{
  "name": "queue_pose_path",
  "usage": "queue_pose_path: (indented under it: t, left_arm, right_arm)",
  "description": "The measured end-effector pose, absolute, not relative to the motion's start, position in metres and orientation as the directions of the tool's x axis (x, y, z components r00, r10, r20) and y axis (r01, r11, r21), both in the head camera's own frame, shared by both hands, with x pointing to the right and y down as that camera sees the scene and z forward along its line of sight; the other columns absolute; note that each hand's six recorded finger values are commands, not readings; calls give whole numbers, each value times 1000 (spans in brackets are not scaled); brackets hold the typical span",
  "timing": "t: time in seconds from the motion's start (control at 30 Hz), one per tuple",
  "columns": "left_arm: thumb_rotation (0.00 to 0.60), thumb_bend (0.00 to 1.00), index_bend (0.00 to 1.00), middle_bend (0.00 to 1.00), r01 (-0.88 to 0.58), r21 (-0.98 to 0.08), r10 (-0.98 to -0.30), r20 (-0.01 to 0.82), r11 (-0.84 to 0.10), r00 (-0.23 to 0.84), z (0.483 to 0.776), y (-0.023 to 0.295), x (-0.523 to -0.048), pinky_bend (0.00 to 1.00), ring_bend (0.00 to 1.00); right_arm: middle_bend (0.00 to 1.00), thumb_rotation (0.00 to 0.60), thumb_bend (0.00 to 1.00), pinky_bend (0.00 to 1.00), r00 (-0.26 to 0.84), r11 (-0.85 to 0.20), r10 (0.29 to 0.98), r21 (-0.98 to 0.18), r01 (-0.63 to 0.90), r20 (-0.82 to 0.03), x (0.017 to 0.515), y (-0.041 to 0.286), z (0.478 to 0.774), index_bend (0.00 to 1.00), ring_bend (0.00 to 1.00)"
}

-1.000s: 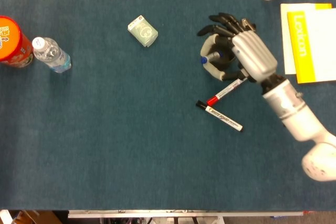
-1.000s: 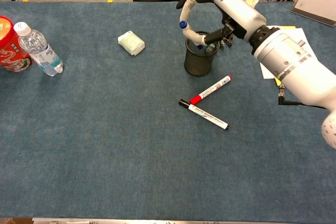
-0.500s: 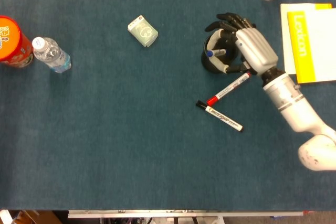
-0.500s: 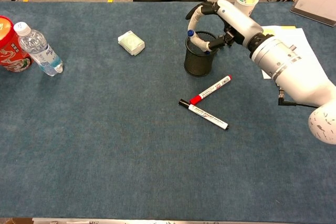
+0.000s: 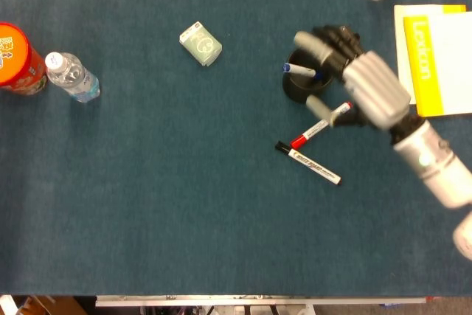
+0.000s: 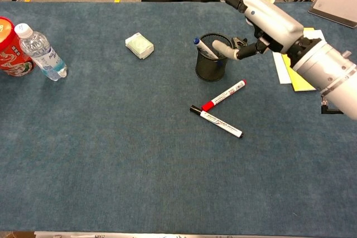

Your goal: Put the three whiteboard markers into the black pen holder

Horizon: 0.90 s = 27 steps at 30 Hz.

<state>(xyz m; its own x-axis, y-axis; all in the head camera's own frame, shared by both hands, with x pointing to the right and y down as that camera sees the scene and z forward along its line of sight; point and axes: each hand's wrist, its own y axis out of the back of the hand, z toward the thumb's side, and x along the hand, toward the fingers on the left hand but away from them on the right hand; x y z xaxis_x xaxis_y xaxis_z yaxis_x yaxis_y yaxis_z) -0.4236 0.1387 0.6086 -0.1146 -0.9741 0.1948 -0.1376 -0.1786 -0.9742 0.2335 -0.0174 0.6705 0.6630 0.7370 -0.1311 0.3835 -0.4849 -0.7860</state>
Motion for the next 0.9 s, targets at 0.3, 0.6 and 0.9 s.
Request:
queue_pose_path:
  t: [0.3, 0.6, 0.9]
  left_arm:
    - [600, 420, 217, 215, -146, -971, -972, 205, -187, -113, 612, 140, -424, 170, 215]
    - [600, 420, 217, 215, -145, -972, -971, 205, -187, -123, 612, 141, -428, 170, 215]
    - [600, 420, 217, 215, -146, -971, -969, 209, -190, -128, 613, 143, -430, 170, 215]
  right_arm:
    - [337, 600, 376, 200, 756, -587, 583, -798, 138, -298, 237, 37, 694, 431, 166]
    - [341, 600, 376, 199, 715, -539, 566, -840, -56, -410, 246, 36, 734, 469, 168]
    - [341, 600, 376, 192, 682, -489, 574, -858, -160, -454, 242, 30, 765, 470, 168]
